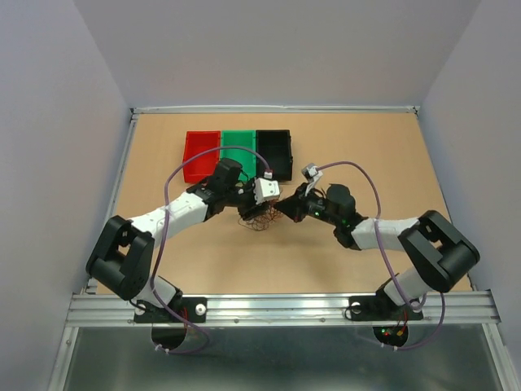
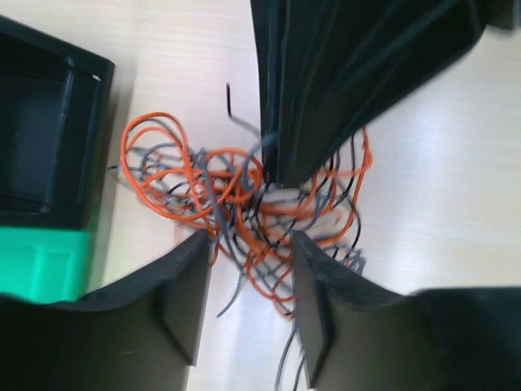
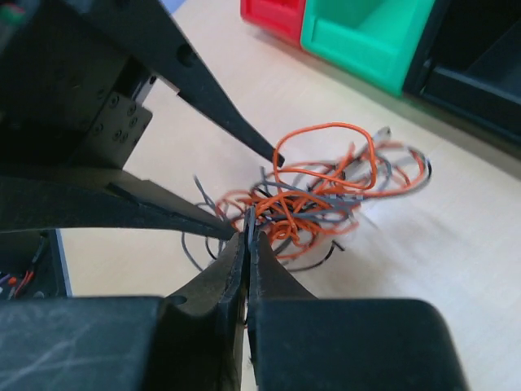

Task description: Untangle the cables

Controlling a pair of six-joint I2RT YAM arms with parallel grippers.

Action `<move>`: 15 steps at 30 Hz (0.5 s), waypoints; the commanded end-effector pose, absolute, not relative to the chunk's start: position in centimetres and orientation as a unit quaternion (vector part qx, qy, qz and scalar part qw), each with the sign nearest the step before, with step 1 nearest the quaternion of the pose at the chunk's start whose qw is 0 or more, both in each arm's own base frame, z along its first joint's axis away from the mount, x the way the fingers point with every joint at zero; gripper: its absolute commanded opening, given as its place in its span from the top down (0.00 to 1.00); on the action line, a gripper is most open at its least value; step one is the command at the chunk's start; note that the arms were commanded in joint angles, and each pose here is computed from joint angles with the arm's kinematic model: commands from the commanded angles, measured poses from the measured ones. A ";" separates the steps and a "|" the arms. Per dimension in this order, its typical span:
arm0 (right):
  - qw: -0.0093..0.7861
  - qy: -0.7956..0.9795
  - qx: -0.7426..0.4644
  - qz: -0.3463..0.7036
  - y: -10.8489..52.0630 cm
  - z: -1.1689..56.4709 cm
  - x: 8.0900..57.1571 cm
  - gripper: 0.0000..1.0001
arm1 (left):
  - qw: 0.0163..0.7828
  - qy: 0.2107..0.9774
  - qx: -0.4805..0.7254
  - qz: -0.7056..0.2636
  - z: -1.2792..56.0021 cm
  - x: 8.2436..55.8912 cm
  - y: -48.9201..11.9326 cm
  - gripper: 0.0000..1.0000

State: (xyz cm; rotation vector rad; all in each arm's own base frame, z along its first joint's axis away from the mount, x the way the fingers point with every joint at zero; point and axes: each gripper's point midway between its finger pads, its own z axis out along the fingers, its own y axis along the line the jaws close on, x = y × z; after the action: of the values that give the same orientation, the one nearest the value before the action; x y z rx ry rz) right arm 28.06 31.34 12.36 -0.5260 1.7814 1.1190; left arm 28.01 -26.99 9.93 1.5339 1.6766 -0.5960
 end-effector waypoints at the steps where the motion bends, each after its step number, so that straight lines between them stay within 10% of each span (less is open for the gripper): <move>1: 0.527 0.694 -0.210 0.444 30.1 15.7 27.8 1.00 | 0.444 0.629 0.600 -0.216 12.7 28.6 -27.2 0.35; 15: 0.531 0.687 -0.217 0.446 29.5 16.3 26.8 1.00 | 0.428 0.606 0.627 -0.235 11.7 27.3 -27.5 0.16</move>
State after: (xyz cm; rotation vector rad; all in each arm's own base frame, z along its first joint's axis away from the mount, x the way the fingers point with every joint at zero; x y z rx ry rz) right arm 27.15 29.64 15.04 -0.5052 1.7024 1.0731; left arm 27.60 -26.82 11.43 1.5361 1.5662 -0.5629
